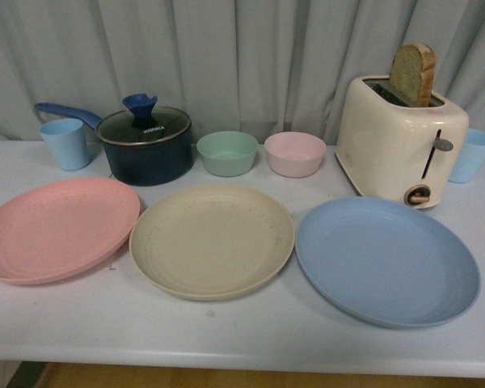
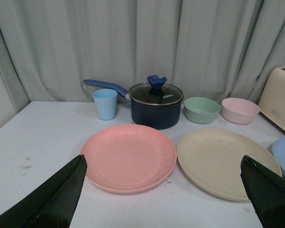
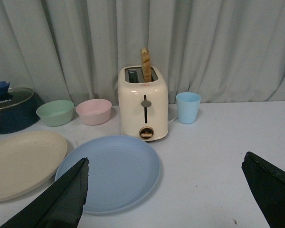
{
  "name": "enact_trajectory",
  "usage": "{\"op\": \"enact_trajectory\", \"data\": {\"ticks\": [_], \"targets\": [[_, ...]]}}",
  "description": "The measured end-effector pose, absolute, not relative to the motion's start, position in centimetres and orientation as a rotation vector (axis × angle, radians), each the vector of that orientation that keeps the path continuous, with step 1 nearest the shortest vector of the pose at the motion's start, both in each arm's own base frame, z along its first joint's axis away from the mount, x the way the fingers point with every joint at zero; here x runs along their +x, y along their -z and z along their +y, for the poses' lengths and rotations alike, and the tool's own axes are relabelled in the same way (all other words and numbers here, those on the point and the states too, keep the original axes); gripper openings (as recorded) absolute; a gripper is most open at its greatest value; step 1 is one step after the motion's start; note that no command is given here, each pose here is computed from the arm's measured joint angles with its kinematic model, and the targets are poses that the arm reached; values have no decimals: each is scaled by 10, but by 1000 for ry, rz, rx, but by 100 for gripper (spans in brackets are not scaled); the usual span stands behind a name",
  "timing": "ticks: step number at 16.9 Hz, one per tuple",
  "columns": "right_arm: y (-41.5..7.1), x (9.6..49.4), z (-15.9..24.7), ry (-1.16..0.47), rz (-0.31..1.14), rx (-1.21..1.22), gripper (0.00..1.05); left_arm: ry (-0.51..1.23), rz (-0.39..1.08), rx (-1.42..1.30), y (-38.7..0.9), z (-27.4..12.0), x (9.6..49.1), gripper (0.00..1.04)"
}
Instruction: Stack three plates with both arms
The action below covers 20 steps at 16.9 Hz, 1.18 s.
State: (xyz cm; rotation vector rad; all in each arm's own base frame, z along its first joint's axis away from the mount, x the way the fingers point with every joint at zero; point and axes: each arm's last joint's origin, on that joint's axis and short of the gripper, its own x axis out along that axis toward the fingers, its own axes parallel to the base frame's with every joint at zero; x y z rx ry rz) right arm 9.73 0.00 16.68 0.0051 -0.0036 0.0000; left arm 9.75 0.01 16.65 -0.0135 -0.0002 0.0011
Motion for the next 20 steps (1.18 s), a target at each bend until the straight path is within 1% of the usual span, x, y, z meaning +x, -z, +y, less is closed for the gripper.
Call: {"op": "enact_trajectory", "data": {"ticks": [20], "targets": [[-167,97,0,0,-4,5,98,-1,0,-14,-167,0,98,98]]}}
